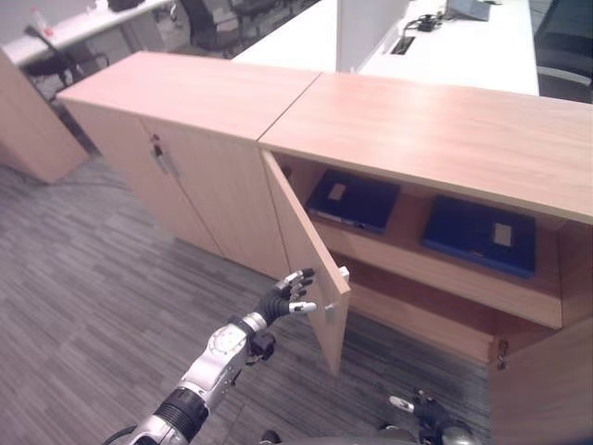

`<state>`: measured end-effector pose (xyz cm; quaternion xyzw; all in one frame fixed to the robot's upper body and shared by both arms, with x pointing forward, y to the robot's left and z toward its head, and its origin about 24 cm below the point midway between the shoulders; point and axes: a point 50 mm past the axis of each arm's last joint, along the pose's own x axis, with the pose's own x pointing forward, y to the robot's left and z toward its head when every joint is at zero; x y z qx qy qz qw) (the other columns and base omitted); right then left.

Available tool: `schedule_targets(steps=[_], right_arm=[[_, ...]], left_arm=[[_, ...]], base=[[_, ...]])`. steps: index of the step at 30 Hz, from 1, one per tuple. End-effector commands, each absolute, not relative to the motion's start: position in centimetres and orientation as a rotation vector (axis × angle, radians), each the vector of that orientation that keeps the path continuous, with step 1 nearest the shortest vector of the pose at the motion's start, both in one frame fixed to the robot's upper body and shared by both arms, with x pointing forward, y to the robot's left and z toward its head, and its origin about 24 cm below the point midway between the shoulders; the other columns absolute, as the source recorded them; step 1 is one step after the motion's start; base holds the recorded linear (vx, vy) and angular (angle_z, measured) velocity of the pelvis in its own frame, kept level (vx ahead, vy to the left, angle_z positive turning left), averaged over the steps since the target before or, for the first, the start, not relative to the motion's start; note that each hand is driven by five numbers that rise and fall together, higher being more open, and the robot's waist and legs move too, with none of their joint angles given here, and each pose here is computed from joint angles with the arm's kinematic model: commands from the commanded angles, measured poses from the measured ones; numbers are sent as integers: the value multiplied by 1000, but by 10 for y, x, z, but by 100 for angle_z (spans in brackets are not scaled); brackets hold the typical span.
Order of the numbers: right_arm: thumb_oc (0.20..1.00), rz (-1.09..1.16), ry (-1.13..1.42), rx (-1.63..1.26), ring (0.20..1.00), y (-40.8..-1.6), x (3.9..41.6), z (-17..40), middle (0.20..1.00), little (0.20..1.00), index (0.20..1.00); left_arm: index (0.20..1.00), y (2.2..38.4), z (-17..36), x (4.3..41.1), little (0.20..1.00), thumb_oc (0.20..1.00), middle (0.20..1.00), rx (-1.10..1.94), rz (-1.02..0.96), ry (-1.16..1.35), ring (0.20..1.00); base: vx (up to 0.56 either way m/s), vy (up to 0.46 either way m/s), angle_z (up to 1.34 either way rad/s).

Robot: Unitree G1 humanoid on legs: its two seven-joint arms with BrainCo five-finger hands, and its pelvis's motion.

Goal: Put the empty folder in the office cabinet

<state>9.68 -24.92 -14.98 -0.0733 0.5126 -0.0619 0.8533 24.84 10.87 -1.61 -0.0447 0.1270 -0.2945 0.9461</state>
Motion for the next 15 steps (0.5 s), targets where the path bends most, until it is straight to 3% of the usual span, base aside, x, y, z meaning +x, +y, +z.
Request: schedule_targets(steps=[1,8,15], right_arm=[[1000,-91,1038,-168,1000,-238,117,-149,1000,1000,1000],[1000,-110,1042,-205,1000,-252,117,-145,1000,1000,1000],[1000,-193,1077,-209,1000,-278,101,-142,1000,1000,1000]], left_arm=[[1000,69,15,267,1000,1000,1000,-75,-732,104,1000],[1000,79,8,290,1000,1000,1000,-19,-589,141,1000],[1000,124,3,311,1000,1000,1000,-14,-334,176,1000]], base=[[66,-242,-90],[83,-182,-94],[197,62,-79]])
